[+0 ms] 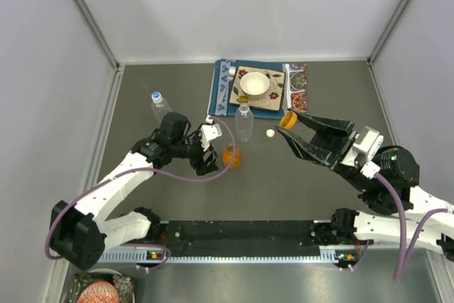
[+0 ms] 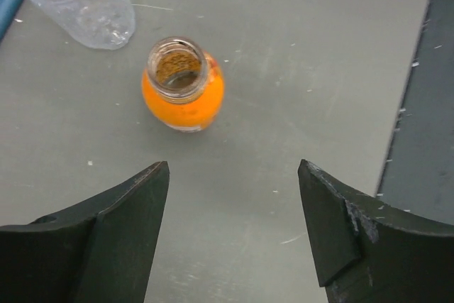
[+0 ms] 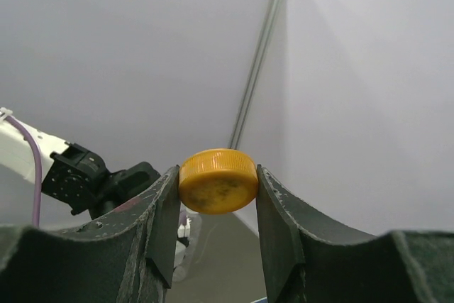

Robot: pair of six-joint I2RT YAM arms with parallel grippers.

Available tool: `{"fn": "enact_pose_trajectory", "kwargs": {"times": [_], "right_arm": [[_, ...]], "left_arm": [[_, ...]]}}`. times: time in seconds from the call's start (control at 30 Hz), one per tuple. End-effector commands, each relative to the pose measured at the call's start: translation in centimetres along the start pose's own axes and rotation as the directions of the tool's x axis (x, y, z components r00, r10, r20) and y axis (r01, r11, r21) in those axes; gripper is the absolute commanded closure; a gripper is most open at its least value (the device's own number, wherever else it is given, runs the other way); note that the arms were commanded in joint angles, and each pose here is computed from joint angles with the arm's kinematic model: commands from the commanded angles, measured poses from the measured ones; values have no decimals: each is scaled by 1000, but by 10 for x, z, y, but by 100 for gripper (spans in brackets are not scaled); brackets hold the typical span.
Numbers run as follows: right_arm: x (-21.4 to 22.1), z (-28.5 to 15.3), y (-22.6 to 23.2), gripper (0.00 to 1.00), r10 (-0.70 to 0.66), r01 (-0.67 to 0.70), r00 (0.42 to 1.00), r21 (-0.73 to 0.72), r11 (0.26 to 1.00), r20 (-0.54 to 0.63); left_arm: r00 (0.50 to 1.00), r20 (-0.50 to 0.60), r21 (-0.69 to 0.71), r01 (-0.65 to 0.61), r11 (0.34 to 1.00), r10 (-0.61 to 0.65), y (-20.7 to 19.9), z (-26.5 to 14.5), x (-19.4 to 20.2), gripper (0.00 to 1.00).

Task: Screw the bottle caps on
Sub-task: Pick up the bottle cap from the center of the board, then adjust the plastic bottle at the center of the board.

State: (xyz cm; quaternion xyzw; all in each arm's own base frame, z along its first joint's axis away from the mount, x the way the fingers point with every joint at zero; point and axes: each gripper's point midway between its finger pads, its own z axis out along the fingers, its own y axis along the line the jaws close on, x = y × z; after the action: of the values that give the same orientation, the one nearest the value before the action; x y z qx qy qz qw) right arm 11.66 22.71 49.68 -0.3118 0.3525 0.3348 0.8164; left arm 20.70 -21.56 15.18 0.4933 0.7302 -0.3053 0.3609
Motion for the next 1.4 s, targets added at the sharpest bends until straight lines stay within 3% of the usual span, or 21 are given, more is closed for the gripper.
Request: {"fn": "enact_pose_trajectory", "kwargs": {"times": [0.0, 0.1, 0.47, 0.77, 1.23, 1.37], "right_arm": [[0, -7, -7, 63, 17, -16, 1000, 42, 999, -4], [1, -11, -11, 63, 4, -3, 1000, 62, 998, -9], [7, -15, -15, 62, -27, 29, 999, 82, 996, -24], [11, -18, -15, 62, -15, 17, 1000, 92, 996, -27], [3, -24, -19, 64, 24, -23, 1000, 107, 994, -10], [1, -23, -19, 64, 38, -37, 999, 105, 994, -4]], "left_arm": [[977, 25, -89, -207, 974, 210, 34, 14, -14, 17], [968, 50, -56, -243, 968, 246, 34, 23, -18, 2], [979, 141, 47, -158, 986, 150, 31, 55, -34, 2], [971, 164, 45, -184, 982, 174, 30, 72, -47, 3], [960, 2, 17, -279, 960, 279, 25, 81, -8, 41], [954, -34, 18, -299, 954, 299, 24, 76, -1, 63]]}}
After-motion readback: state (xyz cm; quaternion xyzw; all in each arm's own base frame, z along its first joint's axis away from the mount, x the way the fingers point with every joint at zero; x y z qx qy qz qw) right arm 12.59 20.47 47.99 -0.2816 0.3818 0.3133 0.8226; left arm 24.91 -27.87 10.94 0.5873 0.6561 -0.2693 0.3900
